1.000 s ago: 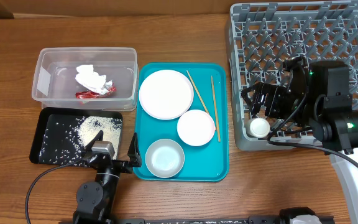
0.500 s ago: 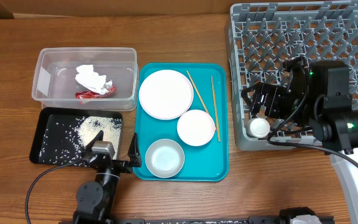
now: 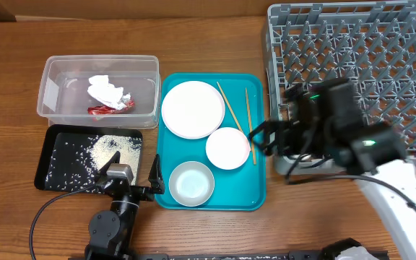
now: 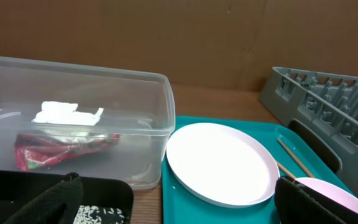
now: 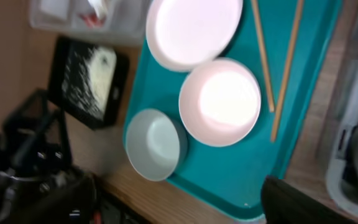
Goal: Sort waste into correct bins and load items into the dishwasher
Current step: 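Reach the right gripper to the pink bowl and grasp its rim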
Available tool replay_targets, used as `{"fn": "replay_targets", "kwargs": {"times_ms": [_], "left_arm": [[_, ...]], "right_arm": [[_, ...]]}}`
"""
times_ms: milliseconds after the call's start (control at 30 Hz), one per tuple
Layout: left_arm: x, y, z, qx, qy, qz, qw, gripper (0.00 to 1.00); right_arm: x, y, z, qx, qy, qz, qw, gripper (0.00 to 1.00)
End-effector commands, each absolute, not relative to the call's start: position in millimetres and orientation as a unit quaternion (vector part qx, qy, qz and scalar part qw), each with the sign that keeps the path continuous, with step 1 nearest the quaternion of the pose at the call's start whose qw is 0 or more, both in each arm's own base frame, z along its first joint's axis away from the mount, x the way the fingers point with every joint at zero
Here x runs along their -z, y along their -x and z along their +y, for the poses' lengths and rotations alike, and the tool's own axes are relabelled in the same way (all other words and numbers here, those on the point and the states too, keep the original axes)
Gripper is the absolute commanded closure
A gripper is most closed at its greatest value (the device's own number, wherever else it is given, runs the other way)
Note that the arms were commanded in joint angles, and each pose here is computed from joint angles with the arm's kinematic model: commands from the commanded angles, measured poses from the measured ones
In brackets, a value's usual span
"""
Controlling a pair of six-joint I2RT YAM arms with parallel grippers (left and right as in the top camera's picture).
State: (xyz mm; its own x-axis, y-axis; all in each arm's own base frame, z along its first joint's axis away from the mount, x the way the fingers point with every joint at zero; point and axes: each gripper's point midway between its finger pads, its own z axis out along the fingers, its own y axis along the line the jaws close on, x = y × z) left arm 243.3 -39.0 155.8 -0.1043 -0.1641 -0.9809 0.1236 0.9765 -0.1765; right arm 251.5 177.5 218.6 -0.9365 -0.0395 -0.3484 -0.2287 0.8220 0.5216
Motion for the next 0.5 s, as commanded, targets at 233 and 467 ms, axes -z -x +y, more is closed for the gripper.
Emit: {"fn": "replay_targets", "kwargs": {"times_ms": [233, 467], "left_arm": [[-156.6, -243.1, -39.4, 0.111, 0.014, 0.733, 0.671, 0.0], [-156.6, -243.1, -39.4, 0.111, 0.014, 0.733, 0.671, 0.0]], "right_arm": [[-156.1, -256.1, 196.8, -0.186, 0.076, 0.969, 0.143, 0.21], [-145.0, -264.4, 204.5, -0.183, 0.08, 0.97, 0.141, 0.26]]}}
